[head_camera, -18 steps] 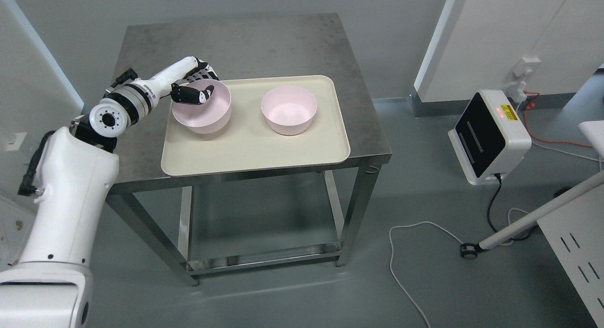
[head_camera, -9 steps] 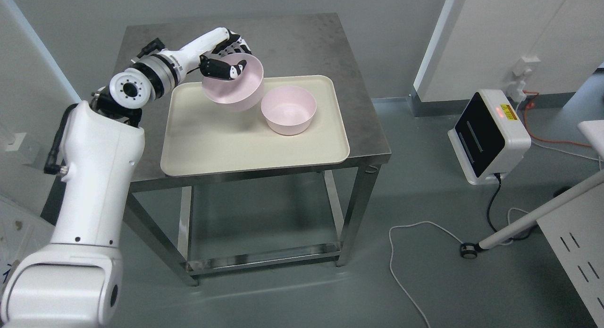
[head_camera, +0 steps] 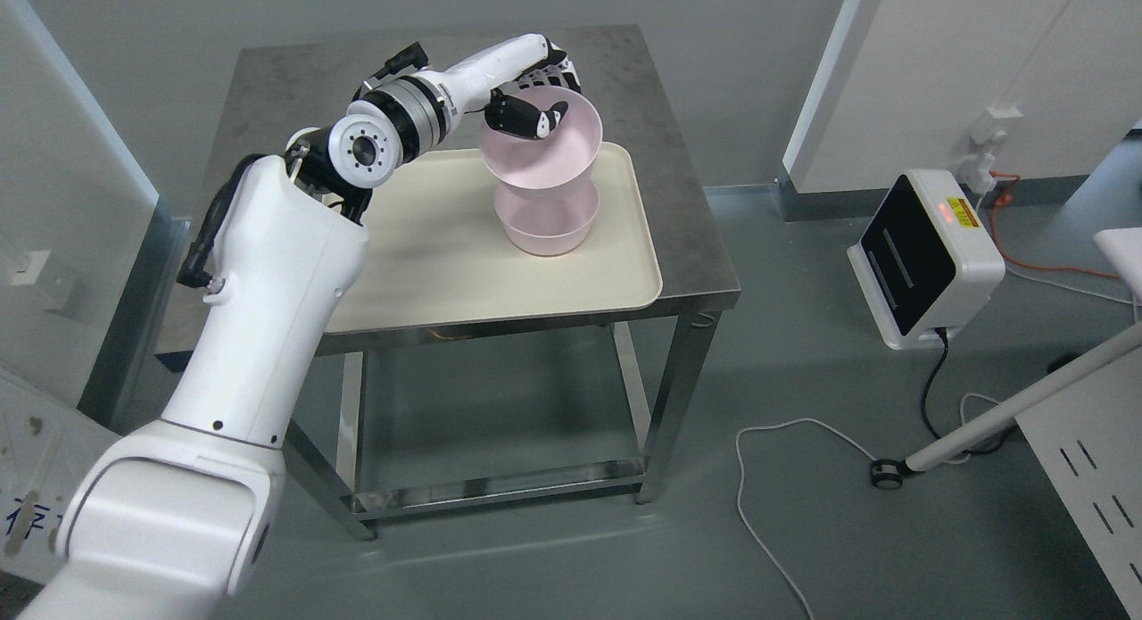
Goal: Stack pink IKEA bowls on left shelf middle
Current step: 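Lift the pink bowl and place it into the other pink bowl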
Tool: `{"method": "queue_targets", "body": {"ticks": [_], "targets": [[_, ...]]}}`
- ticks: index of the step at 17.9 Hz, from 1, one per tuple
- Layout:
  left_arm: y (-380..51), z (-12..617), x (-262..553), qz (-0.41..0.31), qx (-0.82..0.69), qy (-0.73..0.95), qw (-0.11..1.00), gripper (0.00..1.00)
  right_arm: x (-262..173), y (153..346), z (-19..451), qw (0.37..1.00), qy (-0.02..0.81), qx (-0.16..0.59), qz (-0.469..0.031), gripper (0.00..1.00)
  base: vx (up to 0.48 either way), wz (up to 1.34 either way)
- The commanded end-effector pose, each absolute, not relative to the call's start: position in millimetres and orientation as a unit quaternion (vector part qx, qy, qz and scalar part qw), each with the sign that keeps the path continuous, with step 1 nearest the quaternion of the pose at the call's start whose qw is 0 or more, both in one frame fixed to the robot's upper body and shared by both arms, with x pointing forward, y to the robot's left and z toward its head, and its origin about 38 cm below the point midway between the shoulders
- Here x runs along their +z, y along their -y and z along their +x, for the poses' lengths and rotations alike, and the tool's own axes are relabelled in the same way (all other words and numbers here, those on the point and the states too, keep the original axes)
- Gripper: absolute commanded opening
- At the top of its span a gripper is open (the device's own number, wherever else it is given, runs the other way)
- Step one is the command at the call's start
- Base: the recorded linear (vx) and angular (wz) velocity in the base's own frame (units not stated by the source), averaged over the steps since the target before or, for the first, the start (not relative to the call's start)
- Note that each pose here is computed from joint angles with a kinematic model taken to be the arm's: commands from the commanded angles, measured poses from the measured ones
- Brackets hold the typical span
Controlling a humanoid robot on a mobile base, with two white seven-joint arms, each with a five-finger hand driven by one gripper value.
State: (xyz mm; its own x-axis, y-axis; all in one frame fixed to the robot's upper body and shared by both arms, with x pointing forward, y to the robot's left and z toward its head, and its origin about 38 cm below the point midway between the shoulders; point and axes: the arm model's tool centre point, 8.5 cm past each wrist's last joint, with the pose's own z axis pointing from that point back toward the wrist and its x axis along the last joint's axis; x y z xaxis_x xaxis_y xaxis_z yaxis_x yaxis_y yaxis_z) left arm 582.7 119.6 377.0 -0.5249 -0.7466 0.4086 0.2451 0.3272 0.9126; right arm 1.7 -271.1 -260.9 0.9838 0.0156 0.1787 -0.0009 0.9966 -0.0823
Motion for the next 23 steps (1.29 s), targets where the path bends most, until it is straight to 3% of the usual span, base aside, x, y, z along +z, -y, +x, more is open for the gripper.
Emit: {"method": "queue_targets", "body": {"ticks": [1, 16, 17, 18, 19, 23], "targets": [[-80, 585, 357, 0.199, -0.606, 0.641, 0.428, 0.04, -260, 282.6, 2, 0.995, 0.090, 0.005, -0.051, 1.00, 0.000, 0.00], [-128, 607, 348, 0.212, -0.577, 0.636, 0.467, 0.07, -260, 282.6, 2, 0.995, 0.090, 0.005, -0.051, 1.00, 0.000, 0.00], [-128, 607, 348, 0.211, -0.575, 0.638, 0.467, 0.11, -260, 282.6, 2, 0.995, 0.090, 0.005, -0.051, 1.00, 0.000, 0.00], [-128, 607, 350, 0.209, -0.568, 0.643, 0.469, 0.27, -260, 282.6, 2, 0.995, 0.090, 0.004, -0.050, 1.00, 0.000, 0.00], [-126, 606, 347, 0.203, -0.566, 0.646, 0.470, 0.53, -260, 282.6, 2, 0.995, 0.090, 0.005, -0.051, 1.00, 0.000, 0.00], [-115, 603, 333, 0.182, -0.558, 0.654, 0.477, 0.75, -260, 282.6, 2, 0.995, 0.090, 0.005, -0.051, 1.00, -0.001, 0.00]]}}
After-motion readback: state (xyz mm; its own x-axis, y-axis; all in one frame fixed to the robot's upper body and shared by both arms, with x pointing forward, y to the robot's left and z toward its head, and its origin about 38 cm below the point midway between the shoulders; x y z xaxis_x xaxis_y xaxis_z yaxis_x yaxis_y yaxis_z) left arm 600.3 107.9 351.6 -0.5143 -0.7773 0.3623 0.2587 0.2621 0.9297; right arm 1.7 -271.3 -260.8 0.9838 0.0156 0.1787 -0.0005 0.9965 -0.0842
